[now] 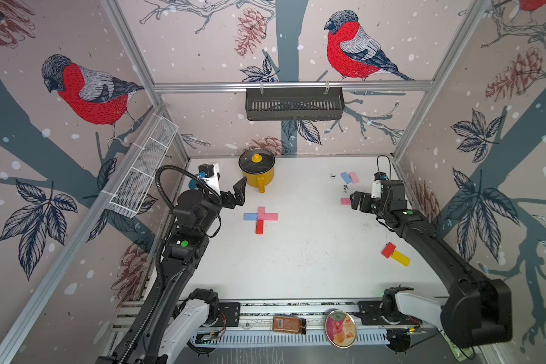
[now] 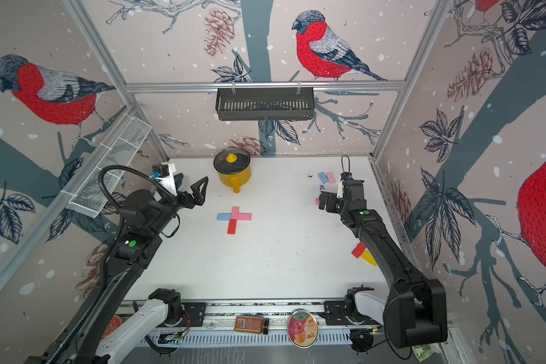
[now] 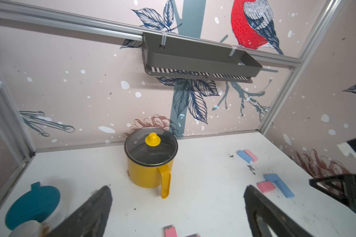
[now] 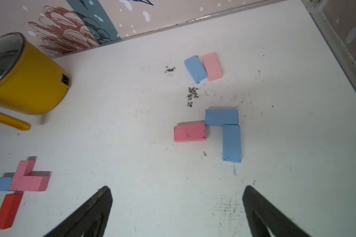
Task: Assemble the letter t with building blocks
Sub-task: Pick up the building block from the center of the board.
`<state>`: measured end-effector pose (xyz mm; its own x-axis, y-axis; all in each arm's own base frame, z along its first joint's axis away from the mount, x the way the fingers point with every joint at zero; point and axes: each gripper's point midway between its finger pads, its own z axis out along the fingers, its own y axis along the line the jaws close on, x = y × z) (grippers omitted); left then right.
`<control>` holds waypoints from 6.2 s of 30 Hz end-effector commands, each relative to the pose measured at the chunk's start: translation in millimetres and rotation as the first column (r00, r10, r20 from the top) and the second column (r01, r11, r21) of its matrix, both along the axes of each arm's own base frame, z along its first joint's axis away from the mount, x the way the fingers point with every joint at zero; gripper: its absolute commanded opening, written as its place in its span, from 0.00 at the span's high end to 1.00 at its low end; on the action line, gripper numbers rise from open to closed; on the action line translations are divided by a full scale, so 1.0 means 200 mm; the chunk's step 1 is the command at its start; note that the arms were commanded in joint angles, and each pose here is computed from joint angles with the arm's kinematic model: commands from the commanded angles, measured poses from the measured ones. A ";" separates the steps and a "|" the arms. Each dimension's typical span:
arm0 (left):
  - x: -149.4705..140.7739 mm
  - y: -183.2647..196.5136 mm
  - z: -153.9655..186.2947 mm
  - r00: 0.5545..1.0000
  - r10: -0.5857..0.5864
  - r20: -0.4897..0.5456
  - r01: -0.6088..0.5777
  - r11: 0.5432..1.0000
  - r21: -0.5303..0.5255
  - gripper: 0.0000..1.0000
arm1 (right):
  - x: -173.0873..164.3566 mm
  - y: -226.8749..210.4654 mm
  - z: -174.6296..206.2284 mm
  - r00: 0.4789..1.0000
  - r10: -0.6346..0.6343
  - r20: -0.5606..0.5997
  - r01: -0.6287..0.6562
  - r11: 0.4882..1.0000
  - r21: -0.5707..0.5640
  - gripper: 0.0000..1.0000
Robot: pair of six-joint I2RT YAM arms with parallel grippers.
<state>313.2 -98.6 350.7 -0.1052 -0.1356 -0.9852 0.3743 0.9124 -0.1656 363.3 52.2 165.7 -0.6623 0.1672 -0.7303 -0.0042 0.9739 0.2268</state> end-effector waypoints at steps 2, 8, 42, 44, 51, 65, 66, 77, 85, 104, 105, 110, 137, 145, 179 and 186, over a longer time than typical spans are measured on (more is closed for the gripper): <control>-0.06 -0.11 0.08 0.983 -0.140 0.117 0.146 0.988 -0.044 0.02 | 0.04 -0.12 -0.12 0.994 -0.087 -0.060 0.086 0.996 -0.019 0.00; -0.10 -0.17 0.05 0.969 -0.224 0.108 0.232 0.970 -0.075 0.04 | 0.10 -0.22 -0.24 0.985 -0.144 -0.095 0.142 0.990 -0.024 0.03; -0.06 -0.16 -0.05 0.979 -0.196 0.055 0.200 0.976 -0.082 0.06 | 0.25 -0.31 -0.71 0.938 -0.196 -0.285 0.152 0.974 -0.168 0.48; -0.06 -0.16 -0.04 0.979 -0.196 0.055 0.200 0.976 -0.082 0.06 | 0.25 -0.30 -0.72 0.937 -0.192 -0.292 0.147 0.974 -0.170 0.52; -0.05 -0.16 -0.05 0.980 -0.193 0.045 0.196 0.977 -0.082 0.06 | 0.24 -0.31 -0.73 0.935 -0.201 -0.293 0.147 0.970 -0.196 0.59; -0.03 -0.17 -0.08 0.979 -0.201 0.026 0.202 0.976 -0.086 0.06 | 0.25 -0.25 -0.61 0.960 -0.158 -0.229 0.127 0.981 -0.143 0.79; -0.03 -0.17 -0.09 0.979 -0.202 0.023 0.203 0.975 -0.088 0.06 | 0.26 -0.25 -0.57 0.965 -0.155 -0.213 0.128 0.983 -0.134 0.79; -0.03 -0.24 -0.12 0.963 -0.269 0.011 0.269 0.957 -0.109 0.06 | 0.20 -0.07 -0.02 0.998 -0.014 0.060 0.013 1.000 0.027 0.83; -0.09 -0.46 0.02 0.913 -0.406 0.025 0.404 0.897 -0.177 0.06 | -0.07 0.40 0.61 0.825 0.361 0.435 -0.444 0.890 0.102 0.86; -0.32 -0.99 0.47 0.565 -0.772 0.291 0.814 0.465 -0.348 0.05 | -0.72 0.87 1.32 0.290 0.542 0.789 -0.917 0.393 0.067 0.84; -0.34 -1.01 0.48 0.547 -0.781 0.300 0.827 0.450 -0.337 0.05 | -0.73 0.88 1.33 0.284 0.542 0.791 -0.924 0.376 0.073 0.84; -0.36 -1.10 0.47 0.517 -0.800 0.304 0.849 0.433 -0.304 0.08 | -0.75 0.90 1.37 0.274 0.533 0.801 -0.942 0.318 0.110 0.84; -0.36 -1.19 0.48 0.438 -0.833 0.338 0.889 0.345 -0.302 0.28 | -0.70 1.00 1.28 0.302 0.570 0.765 -0.952 0.221 0.211 0.84; -0.35 -1.21 0.47 0.423 -0.843 0.333 0.894 0.327 -0.306 0.41 | -0.70 1.00 1.26 0.298 0.581 0.757 -0.953 0.221 0.206 0.84; -0.32 -1.23 0.41 0.468 -0.842 0.267 0.873 0.394 -0.287 0.99 | -0.59 0.97 1.15 0.397 0.594 0.700 -0.908 0.364 0.206 0.10; -0.12 -1.12 0.23 0.747 -0.664 0.039 0.647 0.712 -0.273 1.00 | -0.52 0.75 1.10 0.533 0.499 0.684 -0.799 0.563 0.212 0.00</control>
<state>260.4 -332.4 428.6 -0.2980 -0.3198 -0.8994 0.9237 0.1411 -0.3562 252.0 215.7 391.1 -0.3073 0.2369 -0.9217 -0.8764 0.3071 0.3711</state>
